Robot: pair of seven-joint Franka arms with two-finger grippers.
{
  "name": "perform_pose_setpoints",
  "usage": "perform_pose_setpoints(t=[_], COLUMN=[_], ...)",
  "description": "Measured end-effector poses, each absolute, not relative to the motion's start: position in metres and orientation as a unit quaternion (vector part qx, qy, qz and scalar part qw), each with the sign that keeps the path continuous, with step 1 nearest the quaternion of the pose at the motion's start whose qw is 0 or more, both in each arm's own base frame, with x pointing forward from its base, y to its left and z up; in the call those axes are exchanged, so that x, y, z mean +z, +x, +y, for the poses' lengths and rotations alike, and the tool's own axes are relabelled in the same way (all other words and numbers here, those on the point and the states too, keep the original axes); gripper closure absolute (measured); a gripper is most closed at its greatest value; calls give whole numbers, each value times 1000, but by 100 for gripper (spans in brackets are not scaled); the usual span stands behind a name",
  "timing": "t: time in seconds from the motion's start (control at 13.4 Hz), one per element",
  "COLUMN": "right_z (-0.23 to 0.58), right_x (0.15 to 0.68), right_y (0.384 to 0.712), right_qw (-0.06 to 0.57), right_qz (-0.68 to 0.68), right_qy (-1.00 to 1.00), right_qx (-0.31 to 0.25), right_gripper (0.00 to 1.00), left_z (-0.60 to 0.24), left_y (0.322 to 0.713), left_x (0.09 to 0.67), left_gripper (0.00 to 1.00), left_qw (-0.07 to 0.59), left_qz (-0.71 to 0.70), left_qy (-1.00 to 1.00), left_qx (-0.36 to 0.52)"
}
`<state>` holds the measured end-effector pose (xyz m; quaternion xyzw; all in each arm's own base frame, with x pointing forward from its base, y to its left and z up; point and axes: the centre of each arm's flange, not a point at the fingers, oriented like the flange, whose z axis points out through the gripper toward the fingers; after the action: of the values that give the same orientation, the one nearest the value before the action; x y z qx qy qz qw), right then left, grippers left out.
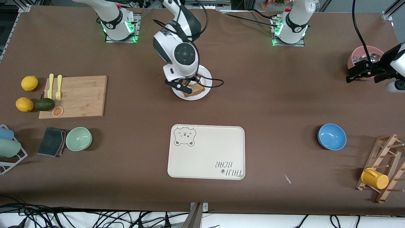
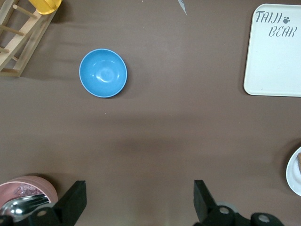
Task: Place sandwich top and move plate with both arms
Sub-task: 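Release the bread on the plate and return the right gripper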
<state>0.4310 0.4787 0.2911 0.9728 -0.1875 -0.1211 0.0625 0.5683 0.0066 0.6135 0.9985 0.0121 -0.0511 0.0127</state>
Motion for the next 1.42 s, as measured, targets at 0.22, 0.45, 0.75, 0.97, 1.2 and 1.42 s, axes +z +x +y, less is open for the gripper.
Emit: perform_pose_setpoints(t=[0.22, 0.45, 0.75, 0.97, 1.2, 1.42], right_z=[492, 494, 504, 507, 506, 479], right_x=[258, 248, 236, 246, 273, 302], right_y=[422, 424, 419, 428, 457, 500], right_qw=[64, 59, 54, 43, 20, 2], right_qz=[-180, -181, -173, -168, -152, -113], right_qy=[974, 975, 977, 979, 985, 991], right_qx=[-121, -117, -111, -102, -83, -77], right_gripper=[93, 93, 83, 52, 19, 0], left_z=[7, 7, 7, 7, 6, 6], left_y=[568, 568, 568, 568, 568, 568], left_x=[613, 613, 613, 613, 613, 613], left_gripper=[0, 0, 0, 0, 0, 0], left_qw=[13, 13, 13, 13, 13, 13], left_qz=[12, 12, 12, 12, 12, 11], left_qy=[999, 999, 999, 999, 999, 999], left_qx=[-51, -51, -51, -51, -51, -51])
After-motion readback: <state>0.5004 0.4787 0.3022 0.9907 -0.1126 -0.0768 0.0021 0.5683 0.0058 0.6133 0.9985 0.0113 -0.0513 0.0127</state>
